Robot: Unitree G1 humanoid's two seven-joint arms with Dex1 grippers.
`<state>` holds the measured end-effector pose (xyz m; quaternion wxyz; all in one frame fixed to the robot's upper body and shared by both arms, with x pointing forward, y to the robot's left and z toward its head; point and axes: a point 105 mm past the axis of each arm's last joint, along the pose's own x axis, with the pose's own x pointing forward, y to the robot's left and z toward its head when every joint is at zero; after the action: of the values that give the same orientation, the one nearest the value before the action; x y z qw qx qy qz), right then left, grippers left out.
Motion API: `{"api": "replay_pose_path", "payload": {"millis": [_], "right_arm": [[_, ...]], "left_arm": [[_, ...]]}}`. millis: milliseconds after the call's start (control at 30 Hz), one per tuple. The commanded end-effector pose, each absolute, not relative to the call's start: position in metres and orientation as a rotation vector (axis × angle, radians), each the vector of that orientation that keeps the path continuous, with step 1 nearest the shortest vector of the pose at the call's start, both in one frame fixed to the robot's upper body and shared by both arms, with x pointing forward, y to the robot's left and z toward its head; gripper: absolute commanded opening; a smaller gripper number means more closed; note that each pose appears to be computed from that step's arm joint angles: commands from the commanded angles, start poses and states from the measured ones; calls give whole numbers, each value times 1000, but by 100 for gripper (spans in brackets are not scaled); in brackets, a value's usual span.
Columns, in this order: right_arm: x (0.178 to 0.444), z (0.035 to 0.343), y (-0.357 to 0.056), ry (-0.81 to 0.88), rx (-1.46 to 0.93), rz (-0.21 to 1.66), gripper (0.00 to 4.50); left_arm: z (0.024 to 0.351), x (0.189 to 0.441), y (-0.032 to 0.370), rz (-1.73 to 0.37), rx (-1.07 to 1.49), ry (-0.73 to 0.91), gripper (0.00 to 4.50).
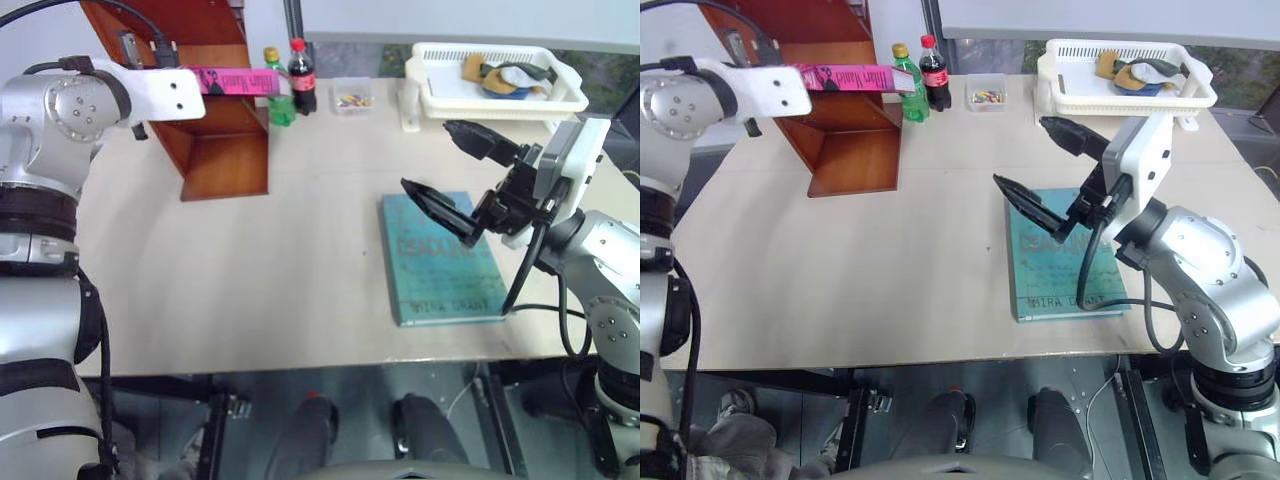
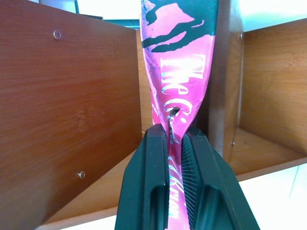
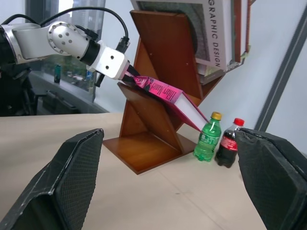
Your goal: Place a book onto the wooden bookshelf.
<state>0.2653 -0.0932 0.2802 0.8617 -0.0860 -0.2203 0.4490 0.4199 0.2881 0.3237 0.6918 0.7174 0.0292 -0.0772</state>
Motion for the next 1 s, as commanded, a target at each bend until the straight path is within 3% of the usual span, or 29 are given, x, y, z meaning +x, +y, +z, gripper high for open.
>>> {"api": "replay_pose_path", "payload": {"millis": [33, 100, 133, 200, 333, 400, 600, 800, 1000], "right_arm": [[257, 291, -92, -526, -195, 936, 450], [257, 290, -92, -525, -193, 934, 450], [257, 290, -92, -523, -192, 934, 450], [257, 289, -92, -520, -189, 934, 450], [257, 287, -93, -512, -187, 934, 450], [257, 286, -94, -508, -186, 935, 450], [257, 283, -94, -496, -182, 953, 450], [258, 282, -92, -483, -184, 965, 450], [260, 282, -92, -478, -182, 960, 450]], "left_arm": [[318, 422, 299, -161, 1587, 113, 9], [319, 423, 298, -166, 1566, 101, 98], [321, 424, 299, -159, 1558, 95, 117], [320, 423, 302, -153, 1557, 98, 219], [315, 419, 310, -155, 1544, 114, 381], [311, 415, 317, -154, 1539, 124, 443], [312, 400, 310, -232, 1466, -11, 443], [306, 378, 264, -485, 1270, -212, 443], [304, 374, 254, -473, 1234, -242, 443]]}}
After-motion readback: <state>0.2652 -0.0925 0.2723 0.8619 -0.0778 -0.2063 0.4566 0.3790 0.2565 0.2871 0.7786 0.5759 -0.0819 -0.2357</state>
